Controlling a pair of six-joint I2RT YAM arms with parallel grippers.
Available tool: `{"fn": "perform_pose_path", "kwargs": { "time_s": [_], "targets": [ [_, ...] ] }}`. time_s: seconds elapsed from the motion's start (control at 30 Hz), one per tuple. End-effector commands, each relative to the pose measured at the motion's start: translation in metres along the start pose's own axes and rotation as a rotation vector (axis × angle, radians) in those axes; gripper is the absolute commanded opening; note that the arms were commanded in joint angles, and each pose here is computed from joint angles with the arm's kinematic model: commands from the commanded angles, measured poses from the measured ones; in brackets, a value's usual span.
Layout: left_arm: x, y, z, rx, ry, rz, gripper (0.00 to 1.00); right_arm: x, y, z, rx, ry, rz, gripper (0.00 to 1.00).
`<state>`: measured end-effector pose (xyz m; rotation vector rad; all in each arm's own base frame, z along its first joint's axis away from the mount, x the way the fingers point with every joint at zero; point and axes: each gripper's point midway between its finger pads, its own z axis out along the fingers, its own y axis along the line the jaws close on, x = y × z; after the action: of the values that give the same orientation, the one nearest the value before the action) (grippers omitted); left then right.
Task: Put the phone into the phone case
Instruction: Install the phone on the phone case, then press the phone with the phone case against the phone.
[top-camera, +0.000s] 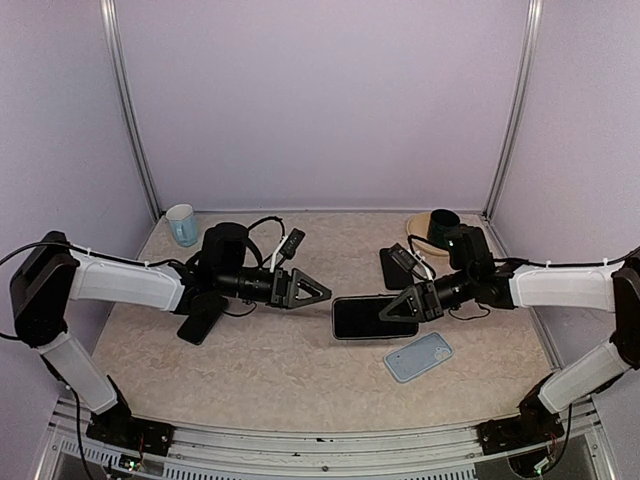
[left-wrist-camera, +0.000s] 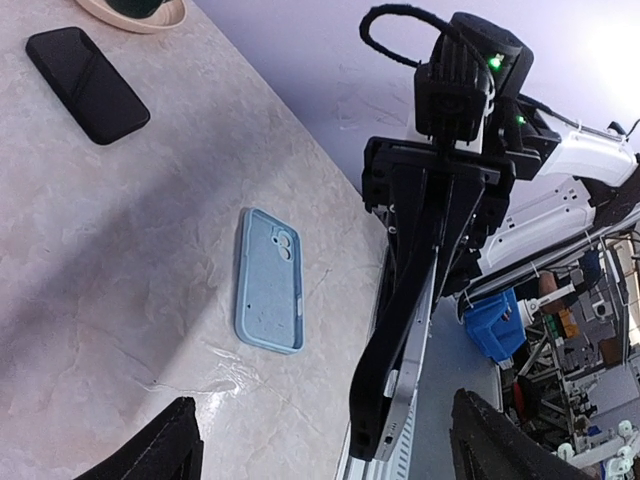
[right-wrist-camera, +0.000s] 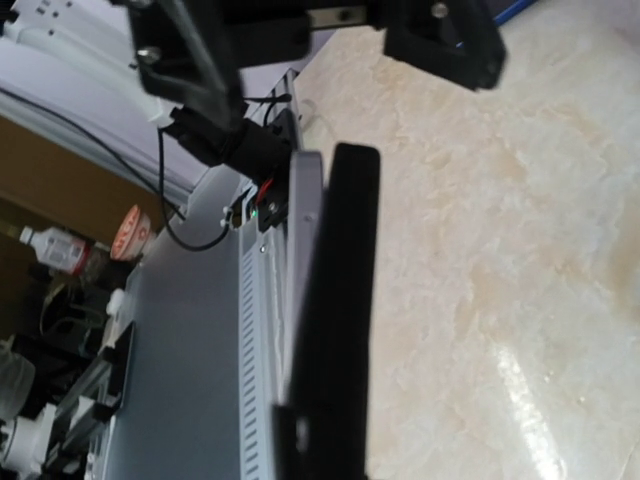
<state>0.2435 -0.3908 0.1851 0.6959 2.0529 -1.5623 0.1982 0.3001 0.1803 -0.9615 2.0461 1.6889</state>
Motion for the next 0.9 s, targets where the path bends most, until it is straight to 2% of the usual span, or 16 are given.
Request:
{"fn": "perform_pose_path", "kwargs": {
  "time_s": [0.0,0.2,0.43,0.63,0.87],
  "targets": [
    [0.004,-0.011,0.009,0.053,0.059,0.075,0.83,-0.015,0.027,-0.007,-0.064,-0.009,-0.128,0.0],
    [0.011,-0.026,0.02,0.112,0.095,0.093,0.83,-0.015,0.033,-0.008,-0.08,-0.009,-0.145,0.0],
    [0.015,-0.034,0.027,0.174,0.113,0.077,0.69,-0.015,0.041,-0.009,-0.089,-0.011,-0.177,0.0],
    [0.018,-0.038,0.032,0.197,0.126,0.074,0.49,-0.013,0.038,-0.007,-0.082,-0.004,-0.171,0.0],
    [0.018,-0.043,0.036,0.219,0.13,0.071,0.12,-0.011,0.035,-0.003,-0.074,0.002,-0.174,0.0]
  ]
}}
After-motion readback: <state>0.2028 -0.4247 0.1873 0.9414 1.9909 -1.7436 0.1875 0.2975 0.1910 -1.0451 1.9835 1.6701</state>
